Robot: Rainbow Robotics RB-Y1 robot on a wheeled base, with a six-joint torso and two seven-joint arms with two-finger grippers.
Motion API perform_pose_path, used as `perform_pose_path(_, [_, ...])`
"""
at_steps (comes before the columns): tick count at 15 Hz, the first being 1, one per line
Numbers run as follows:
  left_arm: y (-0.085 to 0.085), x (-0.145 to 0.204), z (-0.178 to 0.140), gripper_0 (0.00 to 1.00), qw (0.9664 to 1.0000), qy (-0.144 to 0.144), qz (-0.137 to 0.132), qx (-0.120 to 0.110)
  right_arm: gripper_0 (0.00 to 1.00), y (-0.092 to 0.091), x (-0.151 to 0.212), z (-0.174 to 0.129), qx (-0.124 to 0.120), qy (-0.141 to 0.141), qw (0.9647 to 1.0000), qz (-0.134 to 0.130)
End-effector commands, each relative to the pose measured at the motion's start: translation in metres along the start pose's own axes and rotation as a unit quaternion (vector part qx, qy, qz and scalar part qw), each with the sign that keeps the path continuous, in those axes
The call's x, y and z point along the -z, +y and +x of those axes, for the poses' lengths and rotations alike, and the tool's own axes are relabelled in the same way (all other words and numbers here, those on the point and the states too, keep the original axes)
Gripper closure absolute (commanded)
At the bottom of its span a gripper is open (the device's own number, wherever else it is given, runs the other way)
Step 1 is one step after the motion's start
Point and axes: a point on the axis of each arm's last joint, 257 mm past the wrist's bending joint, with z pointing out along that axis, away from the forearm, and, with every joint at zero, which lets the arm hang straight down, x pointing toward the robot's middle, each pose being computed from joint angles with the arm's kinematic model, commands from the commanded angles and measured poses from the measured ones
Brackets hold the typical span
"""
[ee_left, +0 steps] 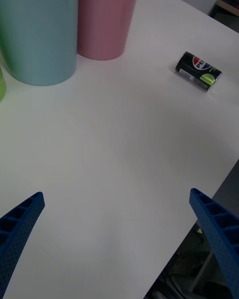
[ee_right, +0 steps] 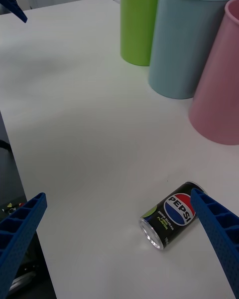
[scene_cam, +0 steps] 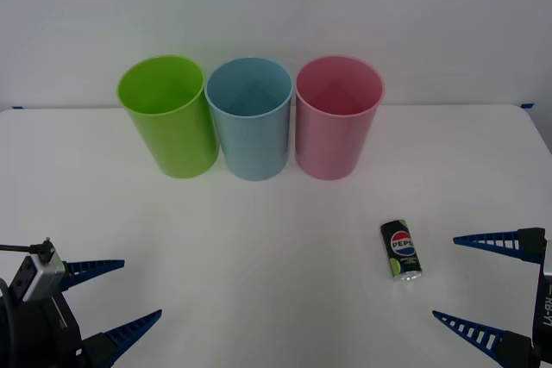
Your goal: Put cans in the blue bin and PET bottles in the pink bin and trash in the green bin.
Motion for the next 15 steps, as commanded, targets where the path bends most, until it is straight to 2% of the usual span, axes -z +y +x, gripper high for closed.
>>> perform_pose_path(1, [0.0000,0.0000,0.0000,0.00,1.0000,0.000,0.000,0.000,0.00,0.0000,0.0000,0.0000,0.000,0.000,1.0000,0.000])
perform_pose_path(15, [0.0000,0.0000,0.0000,0.00,1.0000,0.000,0.000,0.000,0.00,0.0000,0.0000,0.0000,0.000,0.000,1.0000,0.000])
